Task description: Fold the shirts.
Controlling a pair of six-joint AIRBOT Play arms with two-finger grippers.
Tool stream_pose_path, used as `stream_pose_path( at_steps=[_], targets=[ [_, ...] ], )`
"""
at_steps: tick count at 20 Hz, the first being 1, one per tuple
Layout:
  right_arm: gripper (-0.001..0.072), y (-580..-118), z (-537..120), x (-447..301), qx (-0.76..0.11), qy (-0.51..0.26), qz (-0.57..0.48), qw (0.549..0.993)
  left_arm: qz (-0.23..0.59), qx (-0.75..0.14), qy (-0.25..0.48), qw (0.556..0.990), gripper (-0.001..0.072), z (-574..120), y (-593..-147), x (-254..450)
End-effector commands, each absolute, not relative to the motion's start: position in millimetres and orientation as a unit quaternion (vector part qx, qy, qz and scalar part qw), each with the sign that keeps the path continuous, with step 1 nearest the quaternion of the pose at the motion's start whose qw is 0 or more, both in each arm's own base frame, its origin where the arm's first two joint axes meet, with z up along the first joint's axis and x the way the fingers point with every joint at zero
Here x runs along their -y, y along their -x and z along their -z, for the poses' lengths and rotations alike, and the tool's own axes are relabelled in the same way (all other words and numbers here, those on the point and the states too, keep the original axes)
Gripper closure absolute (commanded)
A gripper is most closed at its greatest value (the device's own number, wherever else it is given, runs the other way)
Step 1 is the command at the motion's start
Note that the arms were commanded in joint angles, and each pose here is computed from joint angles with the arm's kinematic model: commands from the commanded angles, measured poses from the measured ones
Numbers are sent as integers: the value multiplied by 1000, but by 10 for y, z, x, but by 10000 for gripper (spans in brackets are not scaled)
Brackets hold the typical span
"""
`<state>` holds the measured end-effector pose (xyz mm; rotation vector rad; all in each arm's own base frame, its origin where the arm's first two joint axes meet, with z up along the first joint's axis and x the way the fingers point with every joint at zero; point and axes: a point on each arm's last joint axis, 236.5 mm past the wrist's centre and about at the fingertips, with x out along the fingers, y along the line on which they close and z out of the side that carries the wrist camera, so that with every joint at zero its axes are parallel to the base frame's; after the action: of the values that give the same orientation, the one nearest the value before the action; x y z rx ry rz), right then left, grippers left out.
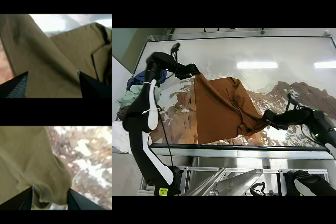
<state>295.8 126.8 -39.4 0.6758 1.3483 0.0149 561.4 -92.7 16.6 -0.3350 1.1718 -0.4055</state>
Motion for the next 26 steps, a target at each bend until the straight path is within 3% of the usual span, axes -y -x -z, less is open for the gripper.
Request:
stream_pose_path(
  at_steps=[1, 4, 9, 10, 12, 16, 22, 23, 24, 25, 26],
  targets=[
    [246, -3175, 127, -749, -593, -299, -8, 748, 166, -643, 193, 722, 11, -457, -4723, 669],
    [246, -3133, 153, -543, -597, -283, -11, 751, 139, -716, 222, 648, 11, -107, -3703, 704],
    [247, -3070, 160, -698, -607, -263, -48, 749, 86, -738, 262, 616, 21, 740, -2394, 911],
    [246, -3078, 142, -735, -604, -266, -55, 749, 97, -733, 280, 612, 121, 819, -2274, 1011],
    [247, -3084, 125, -768, -602, -266, -66, 750, 128, -709, 317, 617, 117, 878, -2239, 1244],
    [247, -3068, 118, -791, -604, -262, -75, 749, 129, -713, 302, 620, 118, 1047, -2143, 1339],
    [247, -3035, 43, -947, -603, -262, -120, 744, 152, -748, 292, 577, 120, 1237, -1953, 1659],
    [247, -2988, 34, -1003, -605, -240, -148, 745, 161, -753, 273, 576, 253, 1282, -1935, 1752],
    [247, -2894, 46, -1069, -614, -208, -177, 741, 171, -755, 258, 578, 620, 1289, -1976, 1816],
    [247, -2806, 56, -1137, -623, -187, -198, 733, 182, -751, 246, 585, 693, 1249, -2088, 1864],
    [246, -2729, 69, -1201, -633, -174, -209, 725, 190, -743, 245, 593, 693, 1180, -2216, 1898]
  ],
)
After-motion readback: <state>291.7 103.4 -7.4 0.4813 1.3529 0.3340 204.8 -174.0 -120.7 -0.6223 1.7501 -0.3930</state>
